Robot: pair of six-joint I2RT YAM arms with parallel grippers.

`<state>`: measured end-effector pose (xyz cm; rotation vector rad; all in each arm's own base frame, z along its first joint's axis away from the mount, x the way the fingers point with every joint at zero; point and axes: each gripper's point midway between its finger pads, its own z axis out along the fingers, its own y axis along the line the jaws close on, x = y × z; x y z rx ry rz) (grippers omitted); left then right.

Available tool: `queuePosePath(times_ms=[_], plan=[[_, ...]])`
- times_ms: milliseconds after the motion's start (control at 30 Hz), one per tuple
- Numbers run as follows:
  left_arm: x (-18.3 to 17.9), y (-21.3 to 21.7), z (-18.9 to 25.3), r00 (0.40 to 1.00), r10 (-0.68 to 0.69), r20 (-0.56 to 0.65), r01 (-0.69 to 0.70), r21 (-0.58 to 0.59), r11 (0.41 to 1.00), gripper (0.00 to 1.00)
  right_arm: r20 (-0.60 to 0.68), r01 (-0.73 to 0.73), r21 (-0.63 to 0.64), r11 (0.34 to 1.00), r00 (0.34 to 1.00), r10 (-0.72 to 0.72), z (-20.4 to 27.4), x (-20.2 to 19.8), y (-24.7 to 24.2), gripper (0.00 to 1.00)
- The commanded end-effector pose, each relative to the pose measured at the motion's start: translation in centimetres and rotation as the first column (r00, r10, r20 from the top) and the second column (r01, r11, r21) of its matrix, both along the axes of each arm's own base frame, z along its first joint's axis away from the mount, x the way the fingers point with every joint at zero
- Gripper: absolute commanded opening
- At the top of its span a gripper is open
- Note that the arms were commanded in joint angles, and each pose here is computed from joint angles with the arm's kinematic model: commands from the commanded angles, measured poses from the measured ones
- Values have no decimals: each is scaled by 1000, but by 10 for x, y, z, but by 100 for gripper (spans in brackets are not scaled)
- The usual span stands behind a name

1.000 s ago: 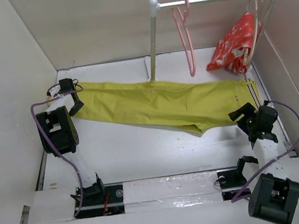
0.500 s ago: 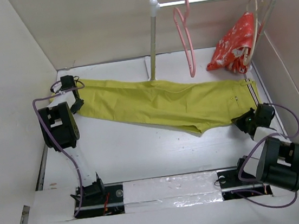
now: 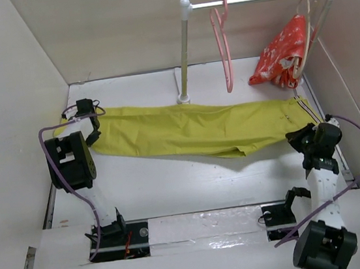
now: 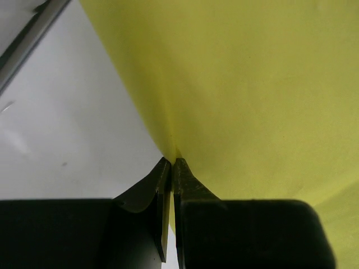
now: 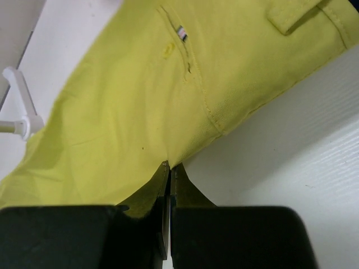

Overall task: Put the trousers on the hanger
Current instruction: Fold the trousers at the center of the board.

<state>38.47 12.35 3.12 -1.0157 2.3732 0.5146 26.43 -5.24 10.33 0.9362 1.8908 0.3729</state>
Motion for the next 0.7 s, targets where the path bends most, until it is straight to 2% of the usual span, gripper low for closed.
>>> queuePosePath(times_ms=[0, 33, 167, 267, 300, 367, 400, 433, 467, 500, 533, 633, 667], plan=[[-37, 21, 35, 998, 63, -24, -60, 133, 989, 0, 47, -12, -107, 994, 999, 17, 44, -5, -6, 0], [-50, 21, 31, 996, 70, -50, -63, 142, 988, 0, 19, -33, -113, 993, 999, 35, 42, -12, -2, 0], [-90, 24, 47, 993, 106, -60, -93, 197, 976, 0, 56, -106, -107, 988, 992, 113, 55, -21, 15, 0], [-108, 22, 75, 991, 133, 16, -134, 186, 973, 0, 59, -148, -91, 985, 986, 154, 53, -29, 27, 0], [-110, 23, 92, 988, 130, 79, -143, 194, 970, 0, 50, -146, -90, 985, 987, 151, 51, -30, 26, 1], [-113, 23, 101, 987, 123, 106, -142, 202, 969, 0, 43, -159, -77, 984, 986, 163, 46, -30, 29, 12], [-109, 18, 101, 986, 104, 127, -125, 171, 977, 15, 41, -153, -76, 985, 987, 156, 45, -29, 27, 20], [-108, 15, 97, 988, 94, 121, -112, 153, 982, 35, 46, -136, -73, 988, 989, 139, 44, -27, 25, 46], [-105, 13, 95, 987, 106, 124, -122, 135, 983, 53, 36, -129, -65, 990, 991, 132, 40, -27, 24, 60], [-109, 11, 87, 991, 115, 74, -124, 124, 985, 76, 34, -126, -64, 990, 991, 128, 39, -27, 23, 69], [-106, 10, 88, 991, 112, 70, -120, 114, 986, 81, 29, -114, -63, 992, 993, 116, 38, -26, 21, 85], [-81, -10, 109, 990, 18, 137, -33, 111, 993, 83, 15, -41, -55, 998, 999, 42, 30, -24, 10, 99], [-71, -19, 120, 983, -18, 182, -2, 105, 994, 83, 5, 19, -69, 997, 1000, -18, 25, -24, -1, 100]])
